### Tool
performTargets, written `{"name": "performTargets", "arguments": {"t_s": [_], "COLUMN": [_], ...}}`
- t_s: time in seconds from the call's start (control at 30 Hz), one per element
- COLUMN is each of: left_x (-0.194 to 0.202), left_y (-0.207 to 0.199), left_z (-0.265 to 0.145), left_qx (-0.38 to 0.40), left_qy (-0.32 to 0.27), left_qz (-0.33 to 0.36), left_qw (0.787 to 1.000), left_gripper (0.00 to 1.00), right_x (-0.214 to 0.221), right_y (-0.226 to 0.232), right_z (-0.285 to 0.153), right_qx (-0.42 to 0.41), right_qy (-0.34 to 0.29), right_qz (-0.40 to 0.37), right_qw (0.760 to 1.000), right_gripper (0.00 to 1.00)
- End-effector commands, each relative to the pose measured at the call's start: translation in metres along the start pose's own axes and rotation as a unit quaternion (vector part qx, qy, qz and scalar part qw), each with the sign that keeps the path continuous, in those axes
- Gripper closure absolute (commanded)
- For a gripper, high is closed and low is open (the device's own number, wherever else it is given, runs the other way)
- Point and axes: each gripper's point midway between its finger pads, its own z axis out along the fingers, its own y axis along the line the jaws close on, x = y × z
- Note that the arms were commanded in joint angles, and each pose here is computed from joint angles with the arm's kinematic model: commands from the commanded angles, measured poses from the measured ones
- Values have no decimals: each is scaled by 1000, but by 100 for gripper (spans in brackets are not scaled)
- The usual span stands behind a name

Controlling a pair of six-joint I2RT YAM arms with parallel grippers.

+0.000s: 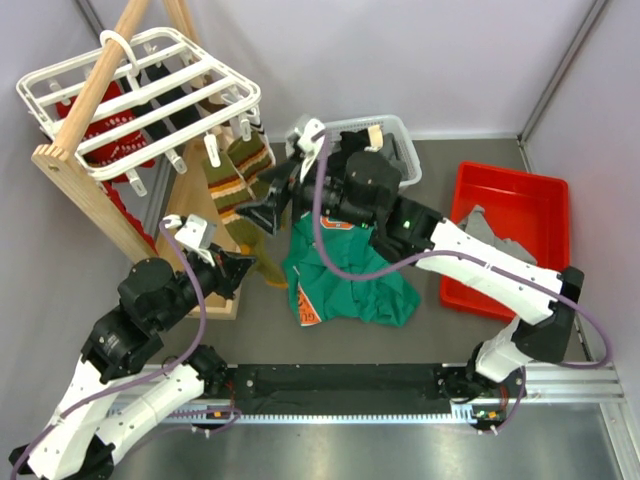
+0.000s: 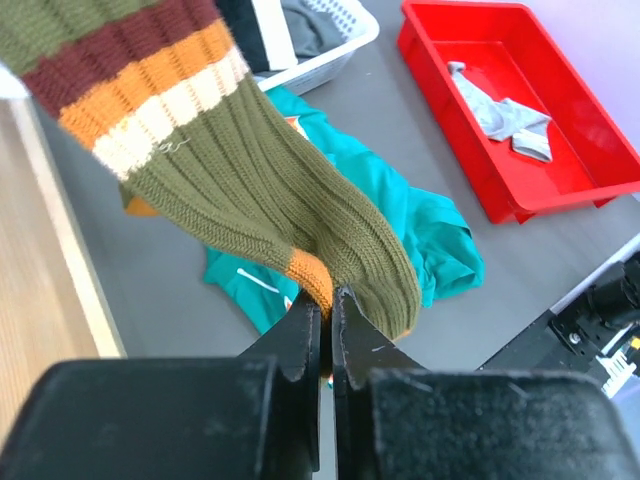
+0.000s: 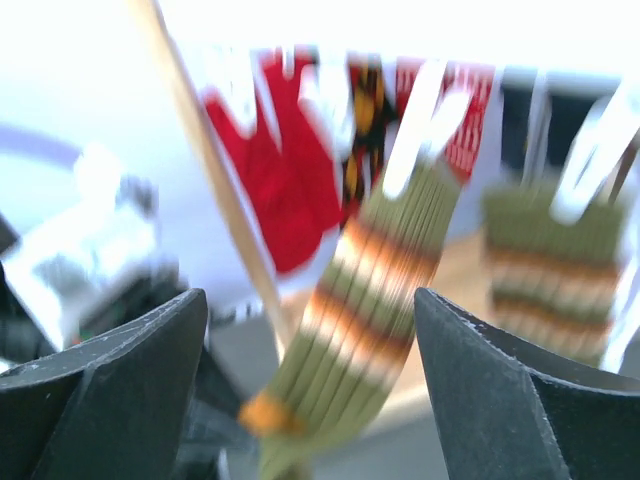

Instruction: Remove the socks clipped to the hanger

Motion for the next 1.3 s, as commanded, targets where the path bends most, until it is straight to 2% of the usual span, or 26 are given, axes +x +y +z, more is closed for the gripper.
{"name": "performTargets", "arguments": {"t_s": [0.0,0.03,0.07,0.23,0.3,0.4,0.67,0.93,1.27], "left_x": [-12,-12,-14,-12,-13,-15,-12,-13,-7], "left_y": [-16,-17,-19,-20,-20,-22,-28,-27,-27], "left_z": [1,3,4,11,13,12,17,14,16], "left_qx": [48,50,55,60,59,63,80,78,80], "left_qy": [-27,-26,-30,-28,-27,-27,-14,-14,-11], "left_qz": [25,26,26,29,32,34,34,41,38], "left_qw": [998,998,998,997,997,997,996,996,996], "left_gripper": [100,100,100,100,100,100,100,100,100], "right_x": [-42,-62,-54,-78,-66,-79,-66,-55,-70], "right_y": [-1,-1,-6,-24,-27,-23,-41,-40,-26], "right_z": [17,17,26,43,57,63,86,98,94], "right_qx": [-46,-49,-51,-69,-81,-99,-82,-99,-137], "right_qy": [-33,-50,-41,-66,-53,-68,-81,-85,-114], "right_qz": [-10,-10,5,24,34,30,45,82,105], "right_qw": [998,997,998,995,995,992,992,988,978], "right_gripper": [16,16,15,14,14,12,9,9,23]}}
